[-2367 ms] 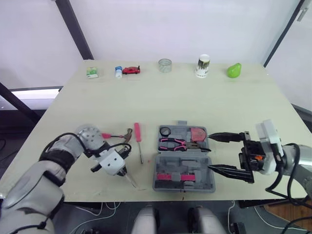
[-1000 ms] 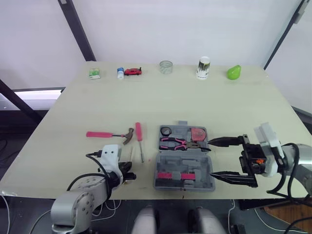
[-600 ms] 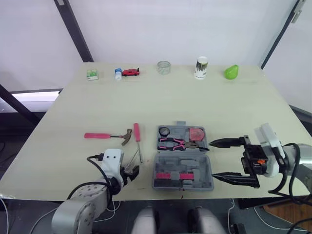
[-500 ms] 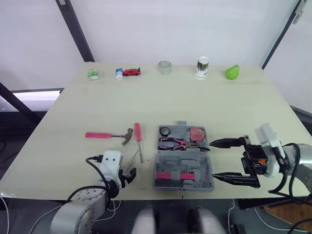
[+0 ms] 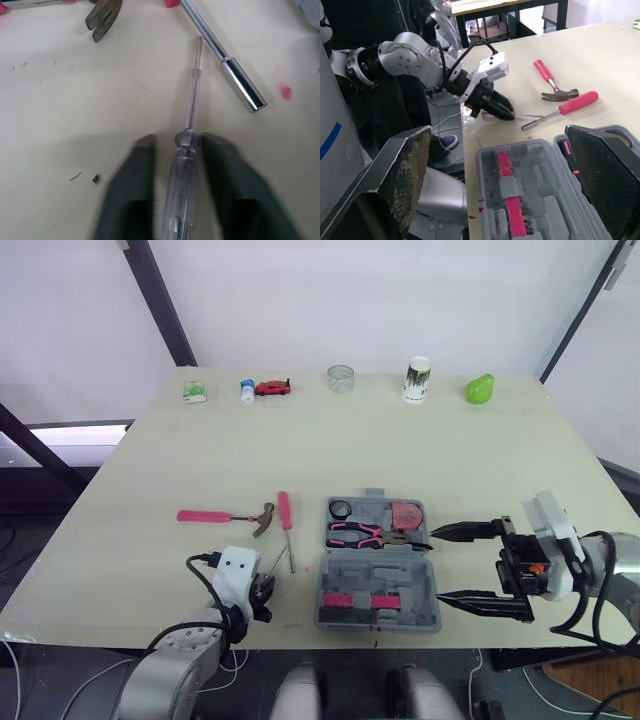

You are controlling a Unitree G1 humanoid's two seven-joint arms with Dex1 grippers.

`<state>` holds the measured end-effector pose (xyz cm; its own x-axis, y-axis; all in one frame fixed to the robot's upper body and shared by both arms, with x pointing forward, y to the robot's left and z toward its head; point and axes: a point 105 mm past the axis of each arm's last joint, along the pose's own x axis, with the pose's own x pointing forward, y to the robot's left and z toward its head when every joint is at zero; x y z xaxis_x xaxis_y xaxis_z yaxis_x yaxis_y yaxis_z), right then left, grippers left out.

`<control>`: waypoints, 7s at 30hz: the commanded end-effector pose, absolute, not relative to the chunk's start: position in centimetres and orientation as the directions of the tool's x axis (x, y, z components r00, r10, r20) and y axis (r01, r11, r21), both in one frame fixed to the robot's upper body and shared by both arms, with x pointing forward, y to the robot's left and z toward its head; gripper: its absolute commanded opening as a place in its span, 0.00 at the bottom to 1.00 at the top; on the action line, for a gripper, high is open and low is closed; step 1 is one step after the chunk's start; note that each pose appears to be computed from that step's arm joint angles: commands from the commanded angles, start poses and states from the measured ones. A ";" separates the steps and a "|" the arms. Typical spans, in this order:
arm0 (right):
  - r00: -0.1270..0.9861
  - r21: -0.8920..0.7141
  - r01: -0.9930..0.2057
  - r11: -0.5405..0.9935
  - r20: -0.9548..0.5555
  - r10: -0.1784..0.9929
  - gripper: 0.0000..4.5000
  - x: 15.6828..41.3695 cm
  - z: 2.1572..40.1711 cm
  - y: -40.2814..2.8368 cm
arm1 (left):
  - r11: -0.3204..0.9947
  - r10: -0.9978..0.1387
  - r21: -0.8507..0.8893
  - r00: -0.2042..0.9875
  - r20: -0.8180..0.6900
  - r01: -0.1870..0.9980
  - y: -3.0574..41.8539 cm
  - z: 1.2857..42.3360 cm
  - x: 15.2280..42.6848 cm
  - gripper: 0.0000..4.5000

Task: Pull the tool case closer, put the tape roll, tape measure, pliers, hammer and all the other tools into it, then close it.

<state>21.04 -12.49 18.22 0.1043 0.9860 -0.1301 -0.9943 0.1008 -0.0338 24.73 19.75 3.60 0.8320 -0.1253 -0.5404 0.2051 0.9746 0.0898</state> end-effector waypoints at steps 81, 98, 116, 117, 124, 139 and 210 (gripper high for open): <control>0.395 -0.189 -0.917 0.351 -0.308 0.865 1.00 20.4 17.7 -20.2 | -0.082 -0.496 0.119 0.063 -0.866 0.989 3.8 8.1 31.5 0.01; 0.388 -0.179 -0.920 0.348 -0.298 0.872 1.00 20.4 17.4 -19.7 | -0.104 -0.529 0.221 0.134 -0.838 0.970 4.2 10.5 32.2 0.48; 0.389 -0.168 -0.920 0.355 -0.273 0.880 1.00 20.5 17.0 -19.3 | 0.081 -0.884 0.119 0.126 -0.450 0.990 6.6 9.9 31.2 0.10; 0.388 -0.168 -0.920 0.354 -0.273 0.880 1.00 20.5 17.0 -19.3 | 0.083 -0.884 0.123 0.130 -0.449 0.989 6.5 9.7 31.3 0.02; 0.390 -0.171 -0.919 0.354 -0.274 0.879 1.00 20.8 17.4 -19.6 | 0.080 -0.875 0.149 0.141 -0.463 0.986 6.1 8.1 31.9 0.02; 0.394 -0.180 -0.917 0.356 -0.283 0.874 1.00 20.7 17.8 -19.7 | -0.020 -0.706 0.144 0.088 -0.703 0.989 7.8 1.4 30.6 0.02; 0.570 -0.020 -0.821 0.571 0.051 0.820 1.00 24.2 12.9 -19.0 | 0.944 -0.313 -0.165 0.933 -0.178 0.285 27.4 6.0 20.2 0.99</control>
<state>24.46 -19.77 12.16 0.6023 0.7972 0.0411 -0.7976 0.6031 -0.0120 20.01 27.70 5.84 0.9442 -0.2801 -0.1734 0.2506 0.9524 -0.1739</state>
